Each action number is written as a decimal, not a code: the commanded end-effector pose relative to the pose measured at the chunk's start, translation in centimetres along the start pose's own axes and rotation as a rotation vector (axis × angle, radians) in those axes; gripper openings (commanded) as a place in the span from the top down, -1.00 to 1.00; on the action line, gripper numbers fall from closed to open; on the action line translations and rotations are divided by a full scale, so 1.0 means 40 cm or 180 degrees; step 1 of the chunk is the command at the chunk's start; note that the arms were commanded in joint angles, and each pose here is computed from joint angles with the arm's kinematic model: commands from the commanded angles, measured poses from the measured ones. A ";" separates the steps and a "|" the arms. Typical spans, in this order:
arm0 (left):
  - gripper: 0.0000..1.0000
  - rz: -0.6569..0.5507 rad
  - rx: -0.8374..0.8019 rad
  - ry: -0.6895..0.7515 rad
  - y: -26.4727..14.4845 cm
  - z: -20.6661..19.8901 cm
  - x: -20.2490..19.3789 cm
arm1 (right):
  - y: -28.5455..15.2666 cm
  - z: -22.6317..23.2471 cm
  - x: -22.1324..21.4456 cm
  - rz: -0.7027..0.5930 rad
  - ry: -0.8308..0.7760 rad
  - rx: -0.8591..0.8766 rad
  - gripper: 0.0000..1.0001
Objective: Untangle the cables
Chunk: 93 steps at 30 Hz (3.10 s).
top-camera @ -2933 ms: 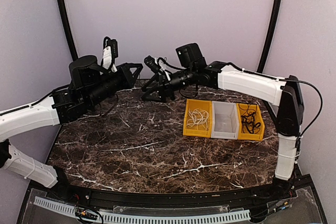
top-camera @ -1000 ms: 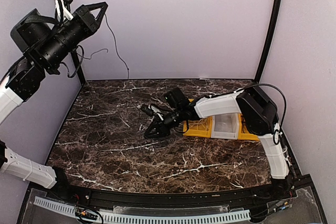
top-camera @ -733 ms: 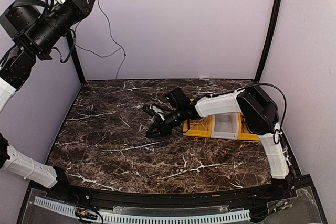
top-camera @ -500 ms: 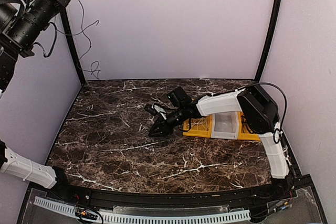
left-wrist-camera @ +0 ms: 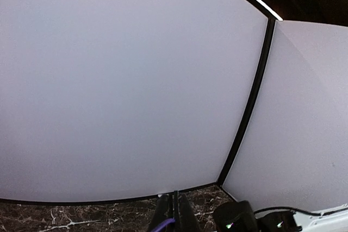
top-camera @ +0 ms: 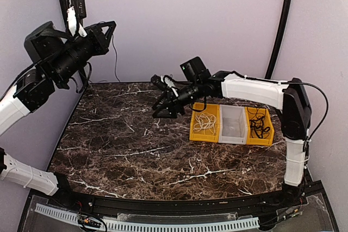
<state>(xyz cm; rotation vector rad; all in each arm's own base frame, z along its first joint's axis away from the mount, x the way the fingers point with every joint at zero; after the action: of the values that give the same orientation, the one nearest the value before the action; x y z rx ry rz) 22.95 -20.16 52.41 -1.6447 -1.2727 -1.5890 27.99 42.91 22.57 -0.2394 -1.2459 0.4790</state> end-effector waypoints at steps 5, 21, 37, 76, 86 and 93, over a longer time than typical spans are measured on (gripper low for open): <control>1.00 0.0187 -0.0205 -0.0320 0.018 -0.019 -0.130 | -0.162 0.104 0.238 -0.0524 -0.0565 -0.0351 -0.19; 1.00 0.0383 -0.0411 -0.0625 0.067 -0.055 -0.263 | -0.142 0.085 0.305 -0.0838 -0.0316 -0.0174 -0.42; 0.87 0.0436 -0.0270 -0.0689 0.036 -0.027 -0.289 | -0.213 0.114 0.364 -0.1049 -0.0288 0.0028 1.00; -0.14 0.0793 0.0294 -0.0597 -0.113 0.098 -0.460 | -0.870 0.139 0.180 -0.1218 -0.0170 -0.2102 1.00; -0.14 0.0871 0.0250 -0.0667 -0.123 0.097 -0.482 | -0.858 0.190 0.059 -0.0996 -0.0023 -0.2398 1.00; -0.12 0.0905 0.0214 -0.0789 -0.129 0.095 -0.502 | -0.856 0.194 0.004 -0.0900 0.0017 -0.2607 1.00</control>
<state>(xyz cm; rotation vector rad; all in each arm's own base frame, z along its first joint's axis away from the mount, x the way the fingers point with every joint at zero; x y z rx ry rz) 23.05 -20.20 31.93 -1.8908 -1.1292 -1.2103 28.10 13.05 39.99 -0.6844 -1.3600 -0.2686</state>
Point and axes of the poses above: each gripper's point midway between its finger pads, its own y axis out along the fingers, its own z axis along the line the jaws close on, x = y × z, the point moved 5 cm from there along -y, back along the fingers, and after that the axes turned 5 degrees about y, right-handed, at the moved point
